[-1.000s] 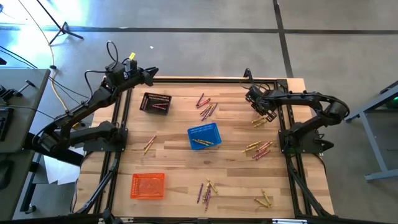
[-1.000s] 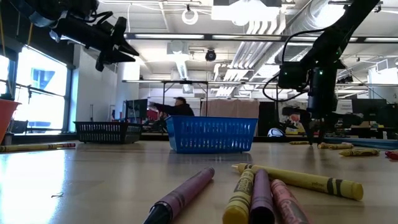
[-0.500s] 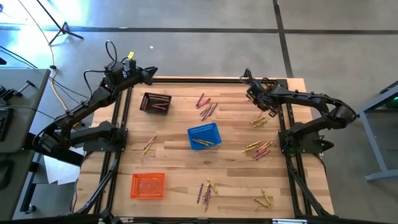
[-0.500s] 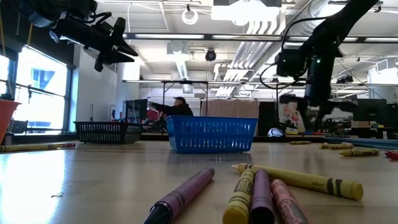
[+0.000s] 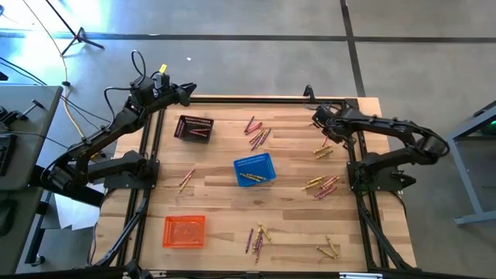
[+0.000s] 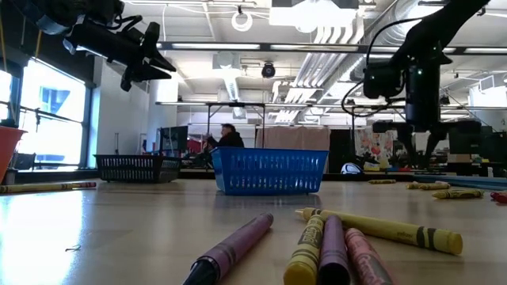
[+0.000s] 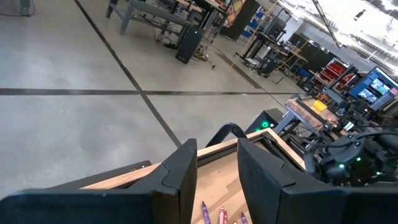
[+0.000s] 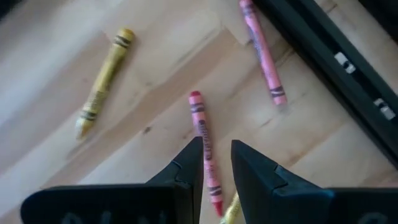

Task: Sort crayons
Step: Put the red crayon into the black basket

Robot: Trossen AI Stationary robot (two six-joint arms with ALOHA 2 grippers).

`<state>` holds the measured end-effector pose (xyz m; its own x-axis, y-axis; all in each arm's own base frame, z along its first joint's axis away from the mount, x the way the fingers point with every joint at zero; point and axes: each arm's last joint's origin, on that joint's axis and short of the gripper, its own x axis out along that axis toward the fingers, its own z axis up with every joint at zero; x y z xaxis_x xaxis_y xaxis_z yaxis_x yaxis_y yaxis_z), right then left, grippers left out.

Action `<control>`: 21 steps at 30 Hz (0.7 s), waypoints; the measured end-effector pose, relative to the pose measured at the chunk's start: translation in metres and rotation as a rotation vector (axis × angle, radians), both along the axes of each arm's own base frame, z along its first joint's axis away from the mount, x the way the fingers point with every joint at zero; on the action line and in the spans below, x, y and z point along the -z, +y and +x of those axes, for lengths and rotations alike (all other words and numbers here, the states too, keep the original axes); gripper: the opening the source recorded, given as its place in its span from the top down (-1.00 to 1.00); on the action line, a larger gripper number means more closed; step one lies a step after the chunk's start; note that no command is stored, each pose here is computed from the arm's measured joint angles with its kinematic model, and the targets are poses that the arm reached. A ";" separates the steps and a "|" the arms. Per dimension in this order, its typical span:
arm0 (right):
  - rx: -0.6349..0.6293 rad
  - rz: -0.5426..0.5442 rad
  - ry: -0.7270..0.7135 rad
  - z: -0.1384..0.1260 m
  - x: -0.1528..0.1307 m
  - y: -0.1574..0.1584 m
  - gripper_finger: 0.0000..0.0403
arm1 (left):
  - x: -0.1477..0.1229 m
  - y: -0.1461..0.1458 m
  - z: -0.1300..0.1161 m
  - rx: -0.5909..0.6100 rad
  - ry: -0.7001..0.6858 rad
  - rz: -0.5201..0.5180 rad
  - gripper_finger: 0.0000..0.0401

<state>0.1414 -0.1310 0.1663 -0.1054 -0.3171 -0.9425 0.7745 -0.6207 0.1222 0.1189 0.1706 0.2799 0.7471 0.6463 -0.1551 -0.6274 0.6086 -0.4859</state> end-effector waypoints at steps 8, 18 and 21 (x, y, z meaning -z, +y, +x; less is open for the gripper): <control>0.000 -0.033 -0.093 0.002 0.016 -0.001 0.66 | 0.000 0.000 0.000 0.003 0.000 0.000 0.48; 0.016 -0.006 -0.092 -0.007 0.029 0.002 0.66 | 0.000 0.000 0.000 0.002 -0.001 -0.001 0.48; 0.014 -0.006 -0.107 -0.008 0.034 0.003 0.66 | 0.000 0.000 0.000 0.002 -0.001 -0.001 0.48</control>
<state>0.1330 -0.1277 0.1325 -0.0091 -0.3222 -0.9466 0.7482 -0.6302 0.2073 0.1189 0.1705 0.2799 0.7486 0.6446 -0.1550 -0.6256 0.6093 -0.4873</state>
